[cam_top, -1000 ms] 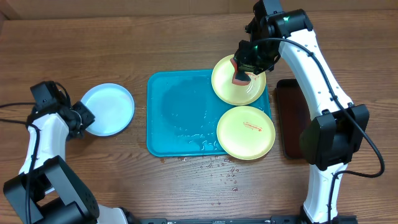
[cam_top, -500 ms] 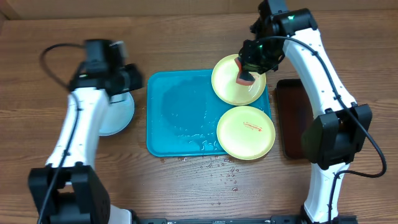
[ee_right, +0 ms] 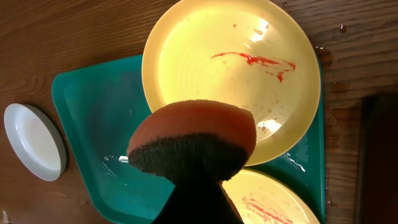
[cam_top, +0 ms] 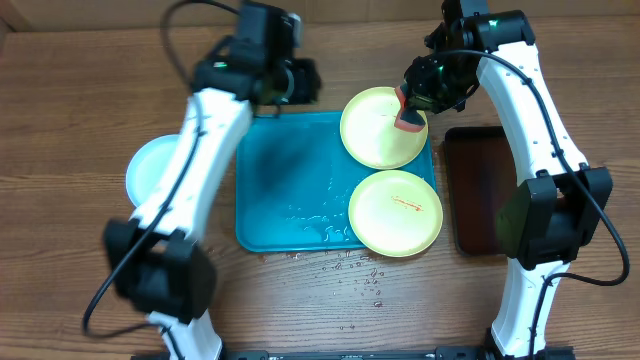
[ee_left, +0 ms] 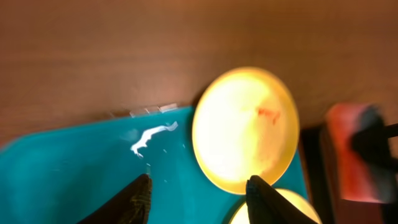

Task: Clean dirty plates on tray and stack at the side
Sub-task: 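Grip the top yellow plate with the left gripper and drag it to tray center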

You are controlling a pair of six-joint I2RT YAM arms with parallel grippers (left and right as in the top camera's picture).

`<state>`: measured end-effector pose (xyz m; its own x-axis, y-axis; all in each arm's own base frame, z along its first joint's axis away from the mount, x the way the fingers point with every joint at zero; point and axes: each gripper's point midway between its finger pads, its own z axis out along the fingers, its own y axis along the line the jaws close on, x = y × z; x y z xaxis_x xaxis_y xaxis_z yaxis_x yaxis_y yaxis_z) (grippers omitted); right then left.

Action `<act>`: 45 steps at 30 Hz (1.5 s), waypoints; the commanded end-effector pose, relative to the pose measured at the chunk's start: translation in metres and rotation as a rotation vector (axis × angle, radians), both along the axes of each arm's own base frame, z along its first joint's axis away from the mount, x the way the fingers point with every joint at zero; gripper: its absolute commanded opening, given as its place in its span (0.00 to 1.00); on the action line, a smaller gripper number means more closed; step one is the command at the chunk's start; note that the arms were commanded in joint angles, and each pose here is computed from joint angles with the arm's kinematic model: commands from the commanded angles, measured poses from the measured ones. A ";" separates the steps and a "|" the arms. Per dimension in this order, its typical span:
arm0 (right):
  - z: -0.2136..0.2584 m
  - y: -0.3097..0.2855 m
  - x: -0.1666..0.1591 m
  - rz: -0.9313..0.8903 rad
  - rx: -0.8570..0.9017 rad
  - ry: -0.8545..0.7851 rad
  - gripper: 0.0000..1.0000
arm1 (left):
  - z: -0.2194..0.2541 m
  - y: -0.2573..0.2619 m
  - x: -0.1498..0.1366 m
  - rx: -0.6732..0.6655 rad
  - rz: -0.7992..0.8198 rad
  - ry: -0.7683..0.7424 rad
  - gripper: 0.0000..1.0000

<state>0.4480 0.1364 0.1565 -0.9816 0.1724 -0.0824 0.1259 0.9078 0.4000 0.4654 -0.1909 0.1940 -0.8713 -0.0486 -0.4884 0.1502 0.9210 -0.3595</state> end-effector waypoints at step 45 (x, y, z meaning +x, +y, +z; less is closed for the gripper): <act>0.025 0.003 -0.005 0.017 0.018 -0.043 0.04 | -0.142 -0.001 0.035 0.027 0.203 0.218 0.04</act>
